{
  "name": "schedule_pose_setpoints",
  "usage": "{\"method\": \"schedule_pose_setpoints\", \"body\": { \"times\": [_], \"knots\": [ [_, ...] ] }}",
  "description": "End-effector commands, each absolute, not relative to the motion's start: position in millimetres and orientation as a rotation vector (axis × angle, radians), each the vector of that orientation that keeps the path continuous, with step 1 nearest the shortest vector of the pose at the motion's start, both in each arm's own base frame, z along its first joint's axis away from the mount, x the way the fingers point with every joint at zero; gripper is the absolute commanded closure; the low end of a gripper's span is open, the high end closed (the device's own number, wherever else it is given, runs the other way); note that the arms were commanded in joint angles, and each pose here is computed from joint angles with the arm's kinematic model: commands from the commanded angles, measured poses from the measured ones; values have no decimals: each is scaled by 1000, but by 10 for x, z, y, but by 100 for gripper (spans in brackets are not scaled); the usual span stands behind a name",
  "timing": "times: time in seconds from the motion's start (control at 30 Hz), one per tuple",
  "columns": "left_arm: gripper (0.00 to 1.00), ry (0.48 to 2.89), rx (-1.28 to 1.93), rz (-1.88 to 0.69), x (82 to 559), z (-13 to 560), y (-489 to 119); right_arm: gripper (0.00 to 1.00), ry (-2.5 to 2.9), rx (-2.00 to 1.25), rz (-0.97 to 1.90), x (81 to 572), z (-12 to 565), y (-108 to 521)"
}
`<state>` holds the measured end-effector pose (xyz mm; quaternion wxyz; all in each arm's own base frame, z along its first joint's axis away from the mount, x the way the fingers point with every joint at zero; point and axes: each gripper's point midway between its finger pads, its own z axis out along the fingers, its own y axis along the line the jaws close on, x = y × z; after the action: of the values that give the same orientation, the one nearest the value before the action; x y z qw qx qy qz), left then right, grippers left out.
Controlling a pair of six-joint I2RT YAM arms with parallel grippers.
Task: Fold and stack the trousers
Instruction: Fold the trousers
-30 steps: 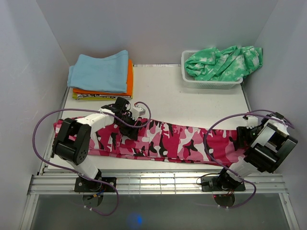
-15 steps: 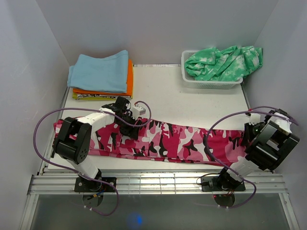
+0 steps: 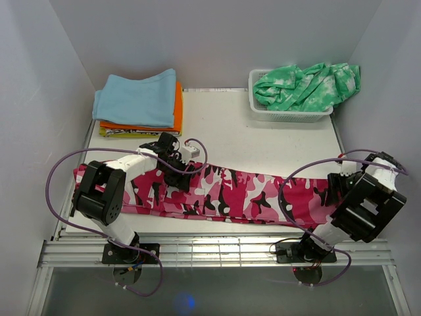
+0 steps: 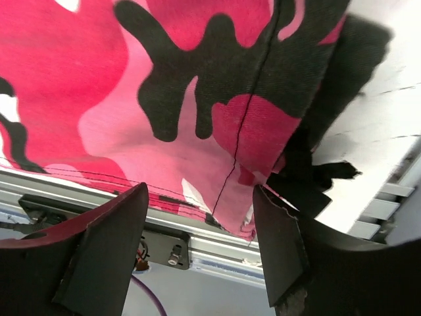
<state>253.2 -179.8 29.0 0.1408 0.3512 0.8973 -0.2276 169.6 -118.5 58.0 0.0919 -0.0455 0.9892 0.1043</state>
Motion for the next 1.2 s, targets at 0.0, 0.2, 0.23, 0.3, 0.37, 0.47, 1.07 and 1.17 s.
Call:
{"method": "schedule_pose_setpoints", "body": {
  "times": [0.0, 0.2, 0.23, 0.3, 0.37, 0.47, 1.07, 1.17],
  "knots": [
    [32, 2560, 1015, -689, 2606, 376, -1868, 29, 2976, -98, 251, 1662, 448, -1267],
    [32, 2559, 1017, -690, 2641, 410, -1886, 34, 2998, -41, 284, 1661, 269, -1253],
    [32, 2561, 1017, -689, 2642, 404, -1883, 35, 3003, -30, 299, 1655, 242, -1238],
    [32, 2560, 1017, -693, 2648, 409, -1891, 35, 3015, 1, 309, 1640, 171, -1225],
    [32, 2558, 1019, -690, 2654, 412, -1891, 33, 3020, 13, 304, 1627, 147, -1225],
    [32, 2558, 1021, -692, 2654, 412, -1893, 26, 3010, 10, 257, 1637, 160, -1265],
    [32, 2573, 1018, -699, 2606, 392, -1879, 18, 2874, 63, -147, 1671, 376, -1554],
    [32, 2577, 1011, -701, 2612, 374, -1884, 19, 2885, 46, -109, 1630, 314, -1490]
  ]
}}
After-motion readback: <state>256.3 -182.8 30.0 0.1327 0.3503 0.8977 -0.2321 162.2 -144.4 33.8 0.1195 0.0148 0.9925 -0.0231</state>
